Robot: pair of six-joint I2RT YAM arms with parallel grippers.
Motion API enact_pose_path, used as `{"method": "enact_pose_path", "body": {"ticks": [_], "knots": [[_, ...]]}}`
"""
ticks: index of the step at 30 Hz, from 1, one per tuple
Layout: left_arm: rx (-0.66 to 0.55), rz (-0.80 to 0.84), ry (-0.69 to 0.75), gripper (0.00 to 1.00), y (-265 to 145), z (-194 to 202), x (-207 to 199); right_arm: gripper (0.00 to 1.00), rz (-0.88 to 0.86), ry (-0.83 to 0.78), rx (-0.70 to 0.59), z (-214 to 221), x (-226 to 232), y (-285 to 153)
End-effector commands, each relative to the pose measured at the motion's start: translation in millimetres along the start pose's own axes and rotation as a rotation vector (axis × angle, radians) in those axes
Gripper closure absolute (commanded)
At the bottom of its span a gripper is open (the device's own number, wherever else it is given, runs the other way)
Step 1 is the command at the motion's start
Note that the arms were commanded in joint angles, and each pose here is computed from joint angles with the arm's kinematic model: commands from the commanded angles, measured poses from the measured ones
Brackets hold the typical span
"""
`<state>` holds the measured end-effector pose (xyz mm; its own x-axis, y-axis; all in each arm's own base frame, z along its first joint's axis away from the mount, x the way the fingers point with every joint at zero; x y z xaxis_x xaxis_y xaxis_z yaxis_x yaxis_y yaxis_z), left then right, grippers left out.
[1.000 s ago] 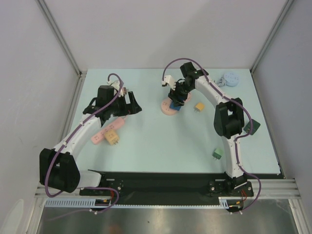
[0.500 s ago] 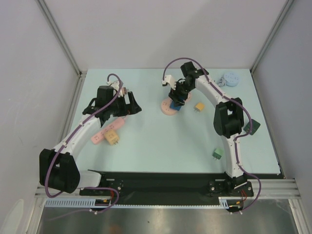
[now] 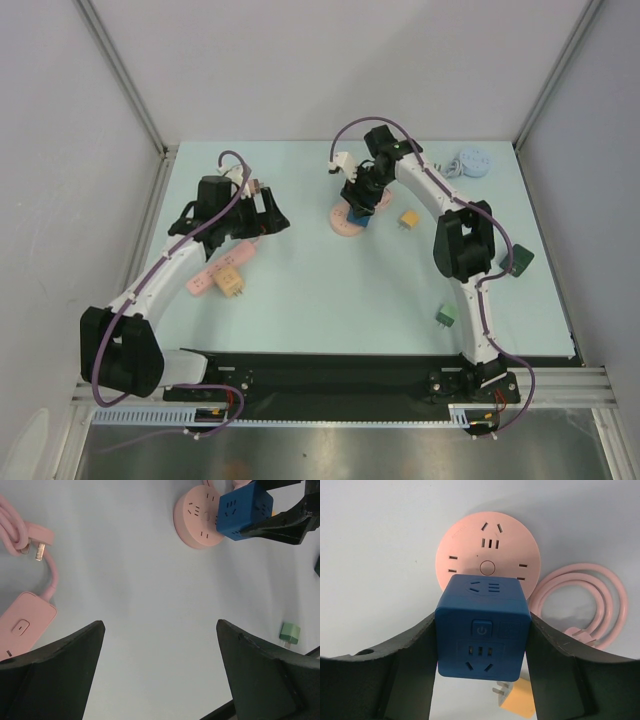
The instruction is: Insert the plug
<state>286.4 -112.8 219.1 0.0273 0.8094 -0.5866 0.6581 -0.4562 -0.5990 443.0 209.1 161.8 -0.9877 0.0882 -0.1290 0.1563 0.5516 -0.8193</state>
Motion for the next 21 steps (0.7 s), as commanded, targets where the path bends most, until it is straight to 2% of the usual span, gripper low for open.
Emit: {"method": "enact_pose_path", "body": {"ticks": [1, 11, 15, 21], "knots": [[-0.053, 0.041, 0.005, 0.0, -10.4, -8.3, -6.3, 1.0, -0.041, 0.063, 0.097, 30.9, 3.6, 36.5], [-0.058, 0.042, -0.005, 0.0, -10.3, -10.3, -3.9, 1.0, -0.016, 0.05, 0.045, 38.9, 4.2, 50.0], [-0.062, 0.043, -0.013, 0.0, -10.3, -11.7, -2.2, 1.0, -0.055, 0.087, 0.094, 57.4, 14.5, 63.7], [-0.069, 0.06, -0.016, 0.0, -11.9, -12.2, -2.6, 1.0, -0.057, 0.139, 0.07, 74.4, 25.2, 60.2]]}}
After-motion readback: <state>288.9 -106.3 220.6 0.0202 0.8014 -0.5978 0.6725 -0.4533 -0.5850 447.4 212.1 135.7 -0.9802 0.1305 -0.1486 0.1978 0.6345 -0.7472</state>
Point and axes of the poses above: each gripper's point midway between its finger pads, its own y axis out along the fingers, its own x axis along the line the jaws close on, z = x × y, the point moved 8 cm from there along -y, back along the fingers, and after that the axes turned 11 degrees about -y, right-handed, at the moved point
